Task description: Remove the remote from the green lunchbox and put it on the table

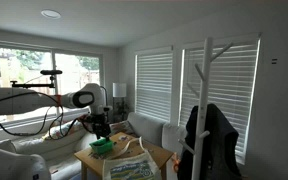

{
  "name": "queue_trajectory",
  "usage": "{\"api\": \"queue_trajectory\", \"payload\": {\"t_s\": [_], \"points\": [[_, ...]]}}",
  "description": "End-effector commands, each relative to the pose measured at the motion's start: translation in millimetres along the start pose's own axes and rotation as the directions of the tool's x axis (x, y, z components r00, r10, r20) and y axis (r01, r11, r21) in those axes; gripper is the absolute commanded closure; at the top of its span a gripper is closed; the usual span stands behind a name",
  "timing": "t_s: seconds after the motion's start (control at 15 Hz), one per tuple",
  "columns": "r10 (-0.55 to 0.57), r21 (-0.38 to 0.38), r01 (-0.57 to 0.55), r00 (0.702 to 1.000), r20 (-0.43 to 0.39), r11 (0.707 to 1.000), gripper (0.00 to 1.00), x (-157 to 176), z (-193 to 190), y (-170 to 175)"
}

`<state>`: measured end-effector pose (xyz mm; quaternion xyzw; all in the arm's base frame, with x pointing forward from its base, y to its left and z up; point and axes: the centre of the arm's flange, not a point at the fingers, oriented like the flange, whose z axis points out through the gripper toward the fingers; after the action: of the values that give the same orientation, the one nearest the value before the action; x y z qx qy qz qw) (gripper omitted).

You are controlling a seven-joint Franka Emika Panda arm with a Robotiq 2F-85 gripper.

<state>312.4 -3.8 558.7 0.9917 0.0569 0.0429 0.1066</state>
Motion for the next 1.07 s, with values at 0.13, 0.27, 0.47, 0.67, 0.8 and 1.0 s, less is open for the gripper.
{"api": "queue_trajectory", "payload": {"t_s": [0.13, 0.27, 0.47, 0.67, 0.8, 1.0], "points": [[0.000, 0.000, 0.000, 1.000, -0.001, 1.000, 0.00, 0, 0, 0], [0.000, 0.000, 0.000, 1.000, -0.001, 1.000, 0.00, 0, 0, 0], [0.007, -0.016, -0.006, 1.000, 0.027, 1.000, 0.00, 6, 5, -5], [-0.078, 0.083, 0.073, 0.995, 0.055, 0.994, 0.00, 41, 20, -57], [-0.147, 0.137, 0.136, 0.987, 0.072, 0.981, 0.00, 57, 28, -104], [-0.242, 0.165, 0.226, 0.967, 0.079, 0.960, 0.00, 64, 41, -175]]}}
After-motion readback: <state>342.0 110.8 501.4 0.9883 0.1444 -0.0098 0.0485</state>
